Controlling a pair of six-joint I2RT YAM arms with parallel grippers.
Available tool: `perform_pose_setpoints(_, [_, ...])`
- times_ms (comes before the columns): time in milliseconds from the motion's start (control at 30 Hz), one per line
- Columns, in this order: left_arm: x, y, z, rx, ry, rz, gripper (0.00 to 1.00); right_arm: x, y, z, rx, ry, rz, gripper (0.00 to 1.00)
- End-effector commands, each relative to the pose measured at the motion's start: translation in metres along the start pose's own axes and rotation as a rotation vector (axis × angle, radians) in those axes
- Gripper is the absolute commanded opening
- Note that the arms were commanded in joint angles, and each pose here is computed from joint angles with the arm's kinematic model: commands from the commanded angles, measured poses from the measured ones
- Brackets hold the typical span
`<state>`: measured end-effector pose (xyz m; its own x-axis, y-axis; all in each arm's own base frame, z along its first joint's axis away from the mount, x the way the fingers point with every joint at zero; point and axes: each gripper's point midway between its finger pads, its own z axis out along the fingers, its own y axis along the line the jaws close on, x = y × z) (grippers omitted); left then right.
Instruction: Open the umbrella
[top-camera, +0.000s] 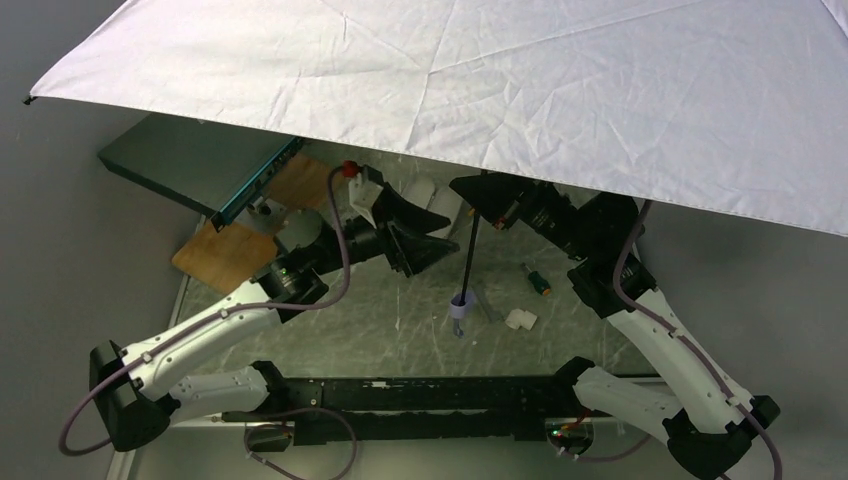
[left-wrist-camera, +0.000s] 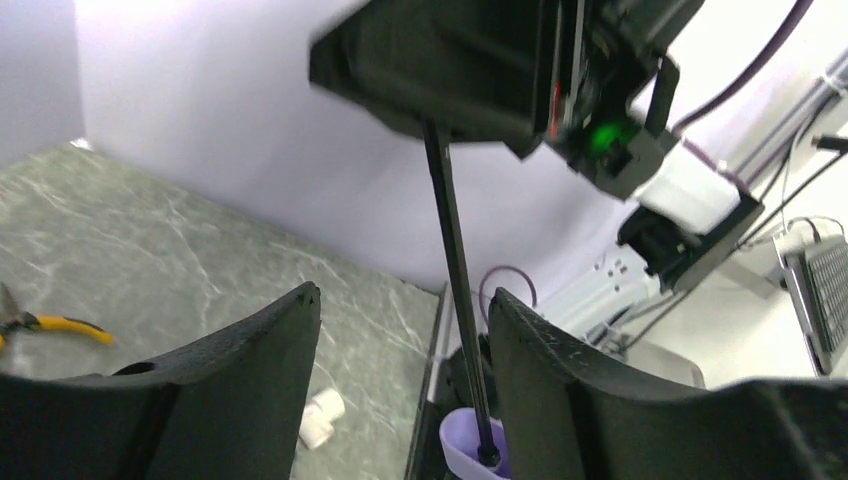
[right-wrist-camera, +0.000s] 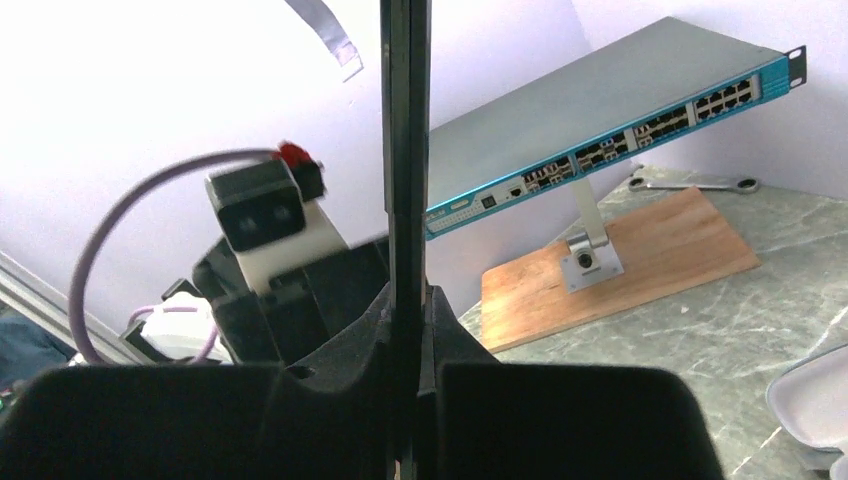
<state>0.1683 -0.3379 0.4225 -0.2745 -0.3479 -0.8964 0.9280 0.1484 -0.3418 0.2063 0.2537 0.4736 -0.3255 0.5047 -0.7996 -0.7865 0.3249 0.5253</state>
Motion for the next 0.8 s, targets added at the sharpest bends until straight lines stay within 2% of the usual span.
perform_pose_setpoints(0, [0.030, -0.020, 0.006, 0.125, 0.049, -0.047, 0.64, -0.043, 0.030, -0.001, -0.085, -0.134, -0.083, 0.00])
perform_pose_setpoints(100, [0.047, -0.035, 0.016, 0.200, 0.081, -0.082, 0.63, -0.039, 0.028, 0.000, -0.087, -0.129, -0.073, 0.00])
perform_pose_setpoints(133, [0.052, -0.039, 0.020, 0.232, 0.089, -0.092, 0.60, -0.037, 0.028, 0.000, -0.091, -0.127, -0.070, 0.00])
perform_pose_setpoints(200, [0.058, -0.046, 0.022, 0.288, 0.098, -0.109, 0.41, -0.034, 0.030, 0.000, -0.110, -0.111, -0.067, 0.00])
perform_pose_setpoints(233, [0.060, -0.048, 0.021, 0.302, 0.094, -0.114, 0.27, -0.033, 0.030, -0.002, -0.107, -0.113, -0.072, 0.00])
perform_pose_setpoints(367, [0.071, -0.045, 0.018, 0.293, 0.097, -0.149, 0.00, -0.023, 0.028, -0.012, -0.129, -0.127, -0.054, 0.00])
perform_pose_setpoints(500, [0.097, -0.042, 0.011, 0.263, 0.163, -0.171, 0.00, -0.003, 0.018, -0.020, -0.113, -0.086, -0.056, 0.00])
perform_pose_setpoints(600, [0.121, -0.029, 0.005, 0.167, 0.207, -0.153, 0.00, 0.007, 0.014, -0.024, -0.106, -0.061, -0.066, 0.00])
perform_pose_setpoints(767, [0.148, -0.001, 0.002, 0.040, 0.249, -0.137, 0.00, 0.019, 0.027, -0.030, -0.194, -0.010, -0.075, 0.00])
